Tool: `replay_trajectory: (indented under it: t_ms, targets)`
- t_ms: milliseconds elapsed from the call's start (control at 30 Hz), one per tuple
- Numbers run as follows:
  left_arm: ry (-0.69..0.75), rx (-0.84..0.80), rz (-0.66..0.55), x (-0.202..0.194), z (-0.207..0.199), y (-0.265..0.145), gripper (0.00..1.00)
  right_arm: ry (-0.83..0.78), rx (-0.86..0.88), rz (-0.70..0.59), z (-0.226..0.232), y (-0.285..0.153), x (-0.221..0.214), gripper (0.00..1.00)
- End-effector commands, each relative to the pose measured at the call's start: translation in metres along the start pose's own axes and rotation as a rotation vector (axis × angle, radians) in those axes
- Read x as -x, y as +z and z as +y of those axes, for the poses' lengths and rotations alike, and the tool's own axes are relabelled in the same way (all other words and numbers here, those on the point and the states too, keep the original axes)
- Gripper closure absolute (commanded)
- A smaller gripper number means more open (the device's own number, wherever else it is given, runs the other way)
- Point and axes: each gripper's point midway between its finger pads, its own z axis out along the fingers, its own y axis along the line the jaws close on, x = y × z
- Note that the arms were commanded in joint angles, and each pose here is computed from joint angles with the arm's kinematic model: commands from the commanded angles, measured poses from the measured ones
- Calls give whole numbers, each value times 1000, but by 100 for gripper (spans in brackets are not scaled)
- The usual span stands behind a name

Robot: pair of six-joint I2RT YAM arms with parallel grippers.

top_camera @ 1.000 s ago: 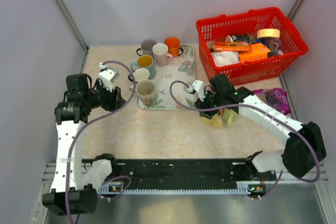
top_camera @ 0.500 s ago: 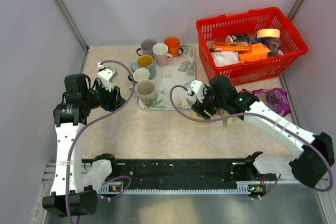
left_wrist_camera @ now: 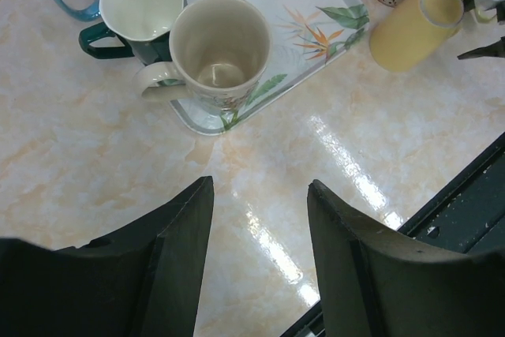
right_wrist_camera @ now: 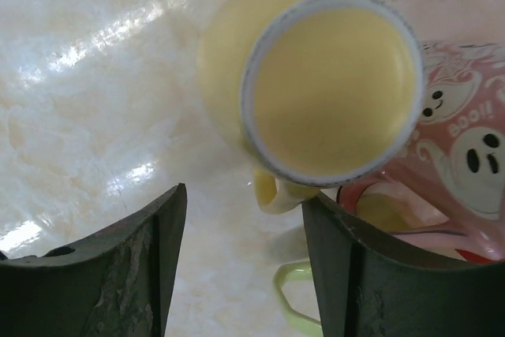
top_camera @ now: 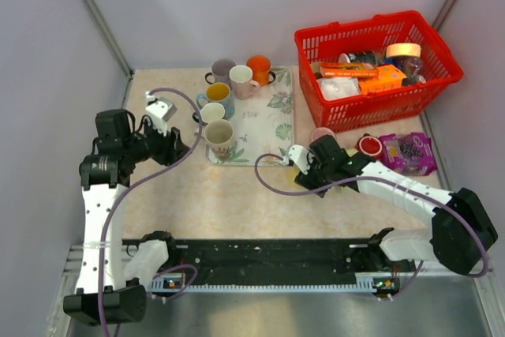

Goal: Turn the mug right side up
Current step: Turn over the cup at the center of the board.

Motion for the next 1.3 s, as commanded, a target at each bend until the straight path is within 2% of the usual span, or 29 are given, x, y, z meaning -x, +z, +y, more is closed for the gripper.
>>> replay_trajectory:
  t_ms: [0,100,167,200,333,567,667,767,900,967,1067,1133,1267]
  targets:
    - [42,-10,-71,19,-5,-4,44,4,4,-65,-1,13,13,47]
    - [41,-24,-75,18,-7,-4,44,21,44,-106,4,19,24,70]
    - [51,-35,-78,19,-8,-3,44,26,64,-138,5,18,36,93]
    - [66,-43,-78,19,-10,-3,44,29,70,-151,4,15,42,100]
    - [227,-89,-133,31,-26,-10,44,41,102,-230,-3,-13,83,100]
    - [781,-121,-404,77,-66,-31,37,26,394,-555,17,-106,184,100]
    - [962,-182,-523,101,-91,-44,34,93,526,-653,11,-139,223,100]
    - [1112,-248,-581,113,-113,-47,33,246,766,-665,9,-157,251,100]
    - [1353,-267,-522,96,-114,-27,32,279,929,-688,16,-173,266,100]
    - [1446,-239,-519,91,-111,-17,32,296,990,-688,18,-176,269,100]
    - [1578,-86,-633,108,-112,-8,32,325,1074,-677,25,-183,267,100]
    - [1648,-36,-671,109,-114,3,32,341,1116,-659,29,-185,265,100]
    - [1668,4,-673,114,-114,17,34,353,1192,-623,37,-188,261,100]
